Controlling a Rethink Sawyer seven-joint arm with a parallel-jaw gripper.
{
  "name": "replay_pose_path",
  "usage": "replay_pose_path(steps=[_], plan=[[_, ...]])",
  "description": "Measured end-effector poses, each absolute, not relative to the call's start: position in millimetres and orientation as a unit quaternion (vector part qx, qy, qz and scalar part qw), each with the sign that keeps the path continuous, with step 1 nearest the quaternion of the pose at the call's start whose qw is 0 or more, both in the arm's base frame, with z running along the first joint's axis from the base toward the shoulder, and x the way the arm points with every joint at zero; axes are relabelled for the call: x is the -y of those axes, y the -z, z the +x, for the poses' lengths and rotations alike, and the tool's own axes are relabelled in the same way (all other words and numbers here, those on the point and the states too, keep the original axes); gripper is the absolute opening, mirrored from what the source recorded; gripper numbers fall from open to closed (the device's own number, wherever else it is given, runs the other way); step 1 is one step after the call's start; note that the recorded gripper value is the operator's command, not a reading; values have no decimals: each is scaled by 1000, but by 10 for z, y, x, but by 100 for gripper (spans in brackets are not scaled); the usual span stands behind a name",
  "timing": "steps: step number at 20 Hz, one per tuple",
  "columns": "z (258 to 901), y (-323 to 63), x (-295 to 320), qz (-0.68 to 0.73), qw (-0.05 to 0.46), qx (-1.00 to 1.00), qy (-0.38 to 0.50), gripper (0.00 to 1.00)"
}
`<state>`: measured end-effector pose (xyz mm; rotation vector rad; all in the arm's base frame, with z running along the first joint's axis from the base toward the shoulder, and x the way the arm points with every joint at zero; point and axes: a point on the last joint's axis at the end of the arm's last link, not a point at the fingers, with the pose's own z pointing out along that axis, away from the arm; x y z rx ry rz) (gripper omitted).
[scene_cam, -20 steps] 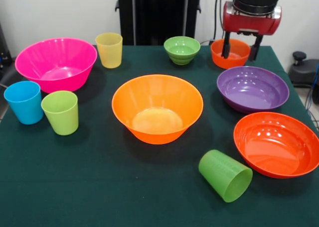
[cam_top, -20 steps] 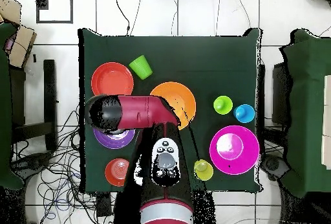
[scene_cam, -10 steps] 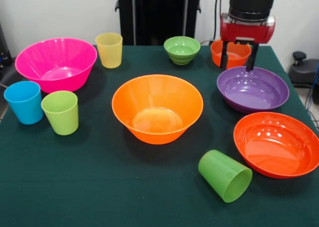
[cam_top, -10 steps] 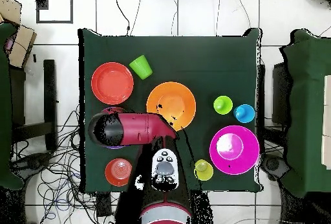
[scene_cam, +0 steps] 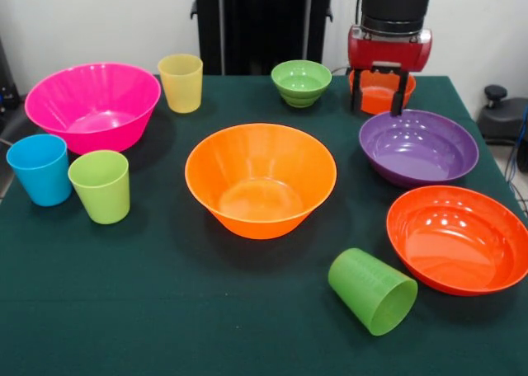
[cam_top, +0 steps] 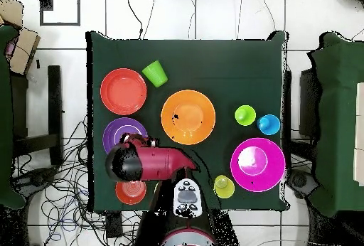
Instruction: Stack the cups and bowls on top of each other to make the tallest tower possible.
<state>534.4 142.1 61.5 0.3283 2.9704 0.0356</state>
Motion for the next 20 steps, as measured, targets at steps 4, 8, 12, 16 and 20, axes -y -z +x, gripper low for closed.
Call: replay_pose_path(steps=[4,8,12,16,20], plan=[[5066,-522,-1524,104,67,-992,-13,100],[4854,-400,-1656,95,57,-994,-13,100],[4723,-297,-1798,83,53,-995,-12,100],[4654,-181,-1853,78,54,-995,-14,100],[4643,-96,-1779,88,52,-995,-16,100]])
